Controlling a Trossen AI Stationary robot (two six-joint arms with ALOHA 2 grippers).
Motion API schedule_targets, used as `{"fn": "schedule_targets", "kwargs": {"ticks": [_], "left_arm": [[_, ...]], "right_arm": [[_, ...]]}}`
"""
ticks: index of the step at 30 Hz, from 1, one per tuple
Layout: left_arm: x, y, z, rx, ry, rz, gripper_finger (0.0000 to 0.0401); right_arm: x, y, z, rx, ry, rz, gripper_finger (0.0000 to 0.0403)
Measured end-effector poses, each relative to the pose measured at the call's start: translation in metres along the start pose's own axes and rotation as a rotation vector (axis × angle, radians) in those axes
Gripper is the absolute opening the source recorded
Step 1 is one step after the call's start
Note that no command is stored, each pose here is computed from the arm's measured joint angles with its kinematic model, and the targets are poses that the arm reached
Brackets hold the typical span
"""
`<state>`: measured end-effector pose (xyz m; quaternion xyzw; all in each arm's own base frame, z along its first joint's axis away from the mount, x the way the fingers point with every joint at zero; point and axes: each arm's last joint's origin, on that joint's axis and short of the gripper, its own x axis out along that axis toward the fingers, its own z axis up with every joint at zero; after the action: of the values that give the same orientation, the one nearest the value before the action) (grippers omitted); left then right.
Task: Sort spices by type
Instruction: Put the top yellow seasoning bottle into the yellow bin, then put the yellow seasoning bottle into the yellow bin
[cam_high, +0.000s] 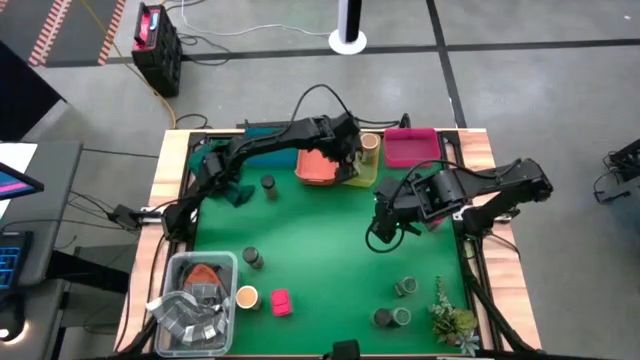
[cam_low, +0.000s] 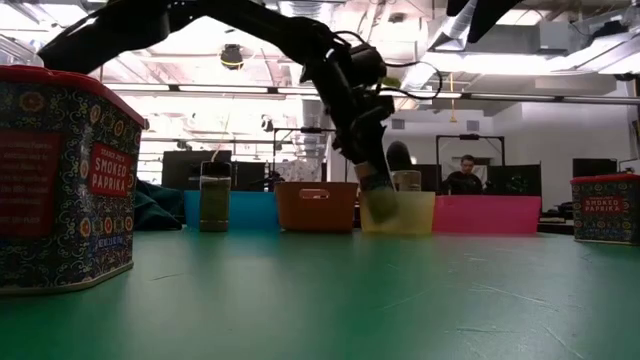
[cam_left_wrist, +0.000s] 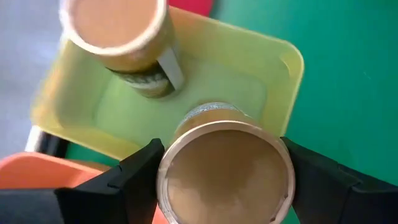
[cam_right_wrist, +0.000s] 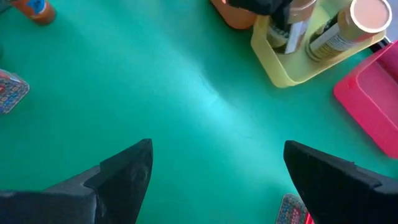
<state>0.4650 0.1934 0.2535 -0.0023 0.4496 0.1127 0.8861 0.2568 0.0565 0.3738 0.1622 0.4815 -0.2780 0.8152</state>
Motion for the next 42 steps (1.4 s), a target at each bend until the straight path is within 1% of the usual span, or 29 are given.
{"fn": "schedule_targets", "kwargs": {"ticks": [3, 8, 13, 16, 18, 22, 25, 27, 29, 33, 35, 38, 40, 42], "left_arm": [[-0.001, -0.001, 0.004, 0.016, -0.038, 0.015, 0.0295], [-0.007, 0.0, 0.009, 0.021, -0.055, 0.017, 0.0329], [-0.018, 0.0, 0.014, 0.017, -0.052, 0.003, 0.034], [-0.041, 0.001, 0.023, 0.009, -0.042, -0.009, 0.034], [-0.061, -0.001, 0.024, 0.007, -0.034, -0.024, 0.034], [-0.102, -0.004, 0.012, -0.022, 0.017, -0.046, 0.0336], [-0.135, -0.01, -0.001, -0.042, 0.037, -0.091, 0.0327], [-0.157, -0.022, -0.011, -0.04, 0.037, -0.124, 0.0322], [-0.178, -0.042, -0.025, -0.022, 0.054, -0.17, 0.0319], [-0.216, -0.089, -0.067, 0.047, 0.127, -0.253, 0.0317], [-0.235, -0.113, -0.09, 0.075, 0.137, -0.295, 0.0317], [-0.256, -0.146, -0.121, 0.099, 0.155, -0.364, 0.0317], [-0.264, -0.167, -0.135, 0.09, 0.176, -0.4, 0.0316], [-0.269, -0.183, -0.147, 0.066, 0.217, -0.408, 0.0316]], "right_arm": [[0.0, 0.0, 0.0, -0.001, 0.0, 0.0, 0.0388], [0.0, 0.0, 0.0, -0.001, 0.0, 0.0, 0.0388], [0.0, -0.001, -0.001, -0.008, 0.005, -0.006, 0.0388], [-0.002, -0.004, -0.002, -0.019, 0.019, -0.021, 0.0388], [-0.006, -0.008, -0.004, -0.02, 0.021, -0.024, 0.0388], [-0.018, -0.02, -0.006, 0.021, -0.031, -0.04, 0.0388], [-0.026, -0.027, -0.006, 0.069, -0.101, -0.057, 0.0388], [-0.029, -0.03, -0.005, 0.089, -0.141, -0.068, 0.0388], [-0.029, -0.029, -0.004, 0.099, -0.168, -0.072, 0.0388], [-0.025, -0.024, -0.001, 0.099, -0.176, -0.077, 0.0388], [-0.023, -0.023, -0.001, 0.084, -0.176, -0.091, 0.0388], [-0.018, -0.021, 0.001, 0.056, -0.175, -0.112, 0.0388], [-0.017, -0.023, 0.005, 0.044, -0.179, -0.117, 0.0388], [-0.015, -0.026, 0.01, 0.04, -0.189, -0.12, 0.0388]]}}
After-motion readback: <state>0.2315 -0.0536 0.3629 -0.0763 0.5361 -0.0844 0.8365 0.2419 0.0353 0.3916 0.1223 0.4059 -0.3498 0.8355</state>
